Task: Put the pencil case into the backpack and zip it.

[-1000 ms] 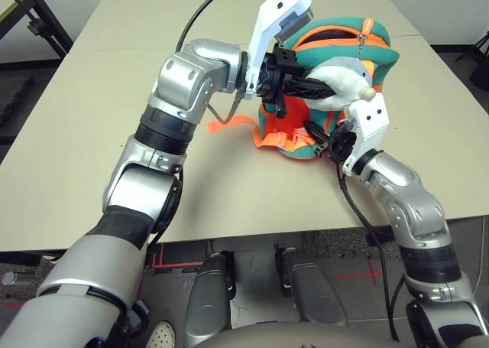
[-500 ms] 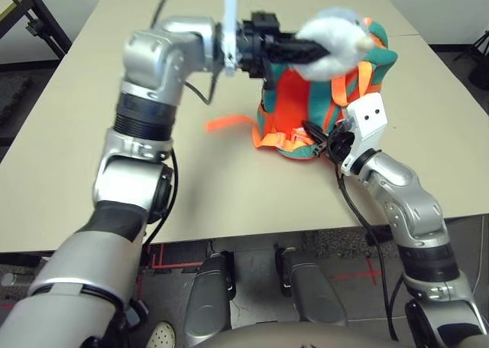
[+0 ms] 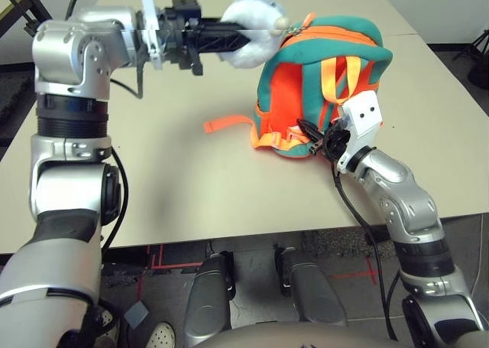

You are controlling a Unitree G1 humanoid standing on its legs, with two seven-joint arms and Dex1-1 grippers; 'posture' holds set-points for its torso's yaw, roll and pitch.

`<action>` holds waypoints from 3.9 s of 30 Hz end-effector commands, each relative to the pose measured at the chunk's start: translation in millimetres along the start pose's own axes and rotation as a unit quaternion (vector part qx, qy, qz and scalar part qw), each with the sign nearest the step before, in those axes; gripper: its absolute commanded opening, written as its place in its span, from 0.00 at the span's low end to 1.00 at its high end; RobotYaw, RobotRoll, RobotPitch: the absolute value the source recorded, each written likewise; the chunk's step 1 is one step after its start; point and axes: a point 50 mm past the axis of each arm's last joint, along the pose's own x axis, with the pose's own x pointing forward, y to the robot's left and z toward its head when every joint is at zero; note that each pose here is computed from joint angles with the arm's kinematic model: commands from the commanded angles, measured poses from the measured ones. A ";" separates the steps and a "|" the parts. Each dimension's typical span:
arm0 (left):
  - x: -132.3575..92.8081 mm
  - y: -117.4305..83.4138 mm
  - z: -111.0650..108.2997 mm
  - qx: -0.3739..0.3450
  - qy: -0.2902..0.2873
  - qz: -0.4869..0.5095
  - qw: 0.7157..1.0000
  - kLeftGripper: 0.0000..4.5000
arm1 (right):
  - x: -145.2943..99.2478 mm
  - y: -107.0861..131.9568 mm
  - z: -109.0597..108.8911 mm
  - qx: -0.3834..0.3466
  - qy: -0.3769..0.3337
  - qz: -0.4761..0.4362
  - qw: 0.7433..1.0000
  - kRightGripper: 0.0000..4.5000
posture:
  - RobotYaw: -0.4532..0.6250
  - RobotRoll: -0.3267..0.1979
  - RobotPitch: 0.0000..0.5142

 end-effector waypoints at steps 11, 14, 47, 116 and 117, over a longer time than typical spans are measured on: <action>-25.2 9.0 -76.2 -0.109 0.076 0.048 0.990 0.03 | 2.6 3.5 -21.0 0.011 0.049 0.018 0.999 0.14 | 0.36 0.62 0.34; -27.7 7.4 -92.8 -0.129 0.100 0.049 0.985 0.03 | 3.0 3.8 -20.9 0.010 0.048 0.019 0.999 0.14 | 0.36 0.62 0.34; 2.1 5.3 -159.4 -0.147 0.154 0.035 0.977 0.34 | -8.3 0.4 0.3 0.035 0.043 0.022 0.998 0.44 | 0.32 0.62 0.35; -140.3 37.7 -190.6 -0.067 -0.054 0.581 0.809 0.99 | -109.9 -144.6 -22.8 0.043 -0.073 -0.376 0.923 1.00 | 0.40 0.62 0.40; -142.0 37.9 -192.0 -0.065 -0.055 0.587 0.805 0.99 | -109.6 -144.6 -23.2 0.043 -0.074 -0.378 0.922 1.00 | 0.40 0.62 0.40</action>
